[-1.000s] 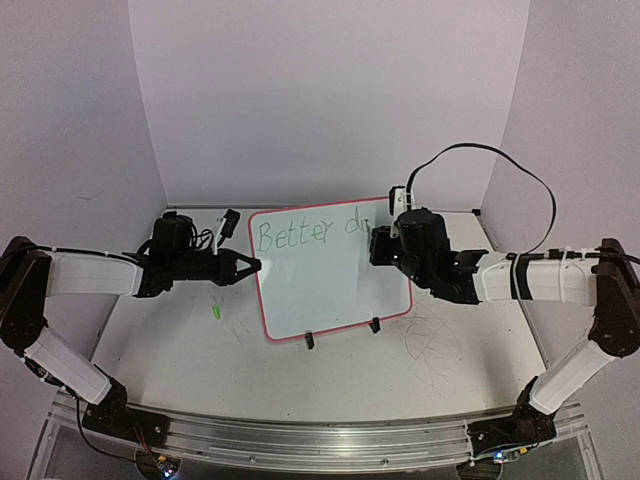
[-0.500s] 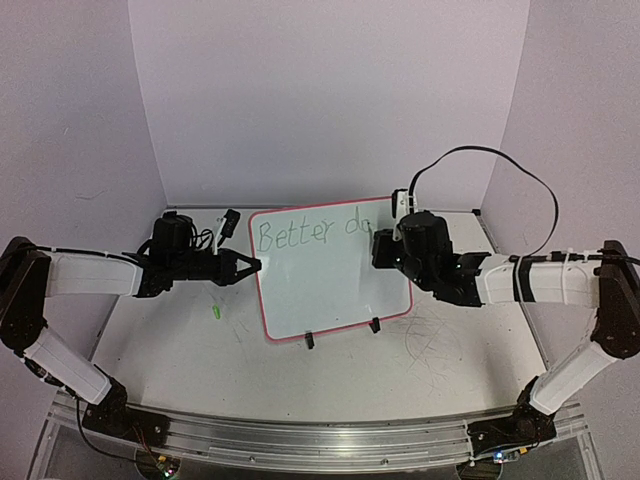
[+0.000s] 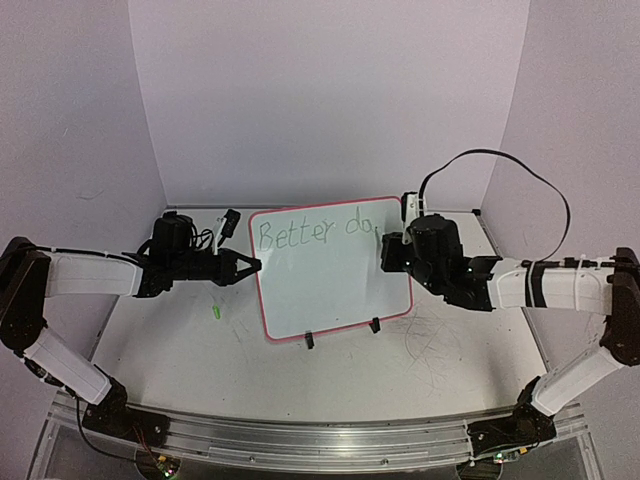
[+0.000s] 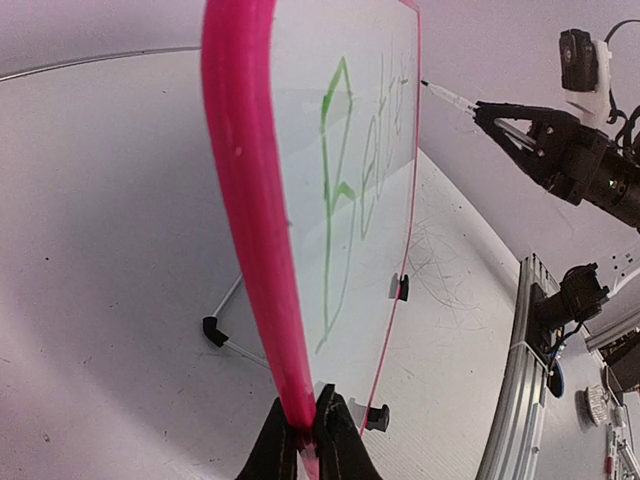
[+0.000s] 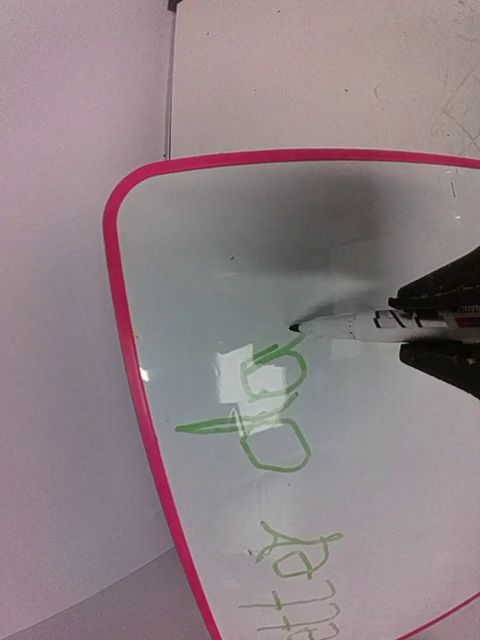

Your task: Write a sentence on the whiteboard

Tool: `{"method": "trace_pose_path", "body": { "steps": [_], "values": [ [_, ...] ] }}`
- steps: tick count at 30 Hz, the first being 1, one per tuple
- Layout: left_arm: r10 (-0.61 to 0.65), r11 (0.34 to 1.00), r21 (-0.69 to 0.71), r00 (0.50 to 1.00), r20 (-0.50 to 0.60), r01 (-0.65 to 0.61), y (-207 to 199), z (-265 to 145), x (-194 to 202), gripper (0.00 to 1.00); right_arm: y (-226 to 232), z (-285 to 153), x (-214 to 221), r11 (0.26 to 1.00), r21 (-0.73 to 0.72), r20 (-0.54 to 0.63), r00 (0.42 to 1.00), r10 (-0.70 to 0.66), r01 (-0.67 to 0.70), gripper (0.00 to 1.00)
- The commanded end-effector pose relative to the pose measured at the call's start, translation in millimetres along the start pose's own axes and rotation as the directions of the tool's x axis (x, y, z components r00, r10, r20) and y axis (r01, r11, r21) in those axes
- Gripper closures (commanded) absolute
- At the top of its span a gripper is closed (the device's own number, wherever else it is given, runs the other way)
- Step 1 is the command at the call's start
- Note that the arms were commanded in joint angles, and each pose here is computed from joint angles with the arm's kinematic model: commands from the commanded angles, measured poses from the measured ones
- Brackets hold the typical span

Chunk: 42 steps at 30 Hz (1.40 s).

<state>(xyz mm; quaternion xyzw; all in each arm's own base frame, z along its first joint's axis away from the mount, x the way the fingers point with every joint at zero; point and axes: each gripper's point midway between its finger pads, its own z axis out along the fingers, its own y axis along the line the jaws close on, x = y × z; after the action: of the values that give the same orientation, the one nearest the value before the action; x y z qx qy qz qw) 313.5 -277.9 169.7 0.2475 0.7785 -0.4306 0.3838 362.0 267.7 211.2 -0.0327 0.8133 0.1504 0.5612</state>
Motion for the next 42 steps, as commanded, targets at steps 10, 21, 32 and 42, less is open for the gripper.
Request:
{"method": "trace_pose_path", "body": {
  "steps": [10,21,32,42],
  "values": [
    [0.072,0.993,-0.091,0.997,0.004,-0.071,11.1,1.0,-5.2,1.0,9.8,5.6,-40.2,0.997,-0.068,0.083,0.996,0.033,-0.027,1.0],
    [0.073,0.993,-0.09,0.997,-0.001,-0.072,11.6,2.6,-4.8,1.0,6.8,7.9,-44.3,0.999,-0.04,0.102,0.995,0.019,-0.015,1.0],
    [0.074,0.993,-0.091,0.997,0.0,-0.073,11.4,2.3,-5.3,1.0,-0.9,13.4,-28.2,1.0,0.003,0.063,0.998,-0.016,0.016,1.0],
    [0.075,0.993,-0.092,0.997,0.001,-0.075,11.6,2.9,-6.6,1.0,-4.2,2.7,-14.0,1.0,-0.016,0.022,1.0,-0.005,0.005,1.0]
  ]
}}
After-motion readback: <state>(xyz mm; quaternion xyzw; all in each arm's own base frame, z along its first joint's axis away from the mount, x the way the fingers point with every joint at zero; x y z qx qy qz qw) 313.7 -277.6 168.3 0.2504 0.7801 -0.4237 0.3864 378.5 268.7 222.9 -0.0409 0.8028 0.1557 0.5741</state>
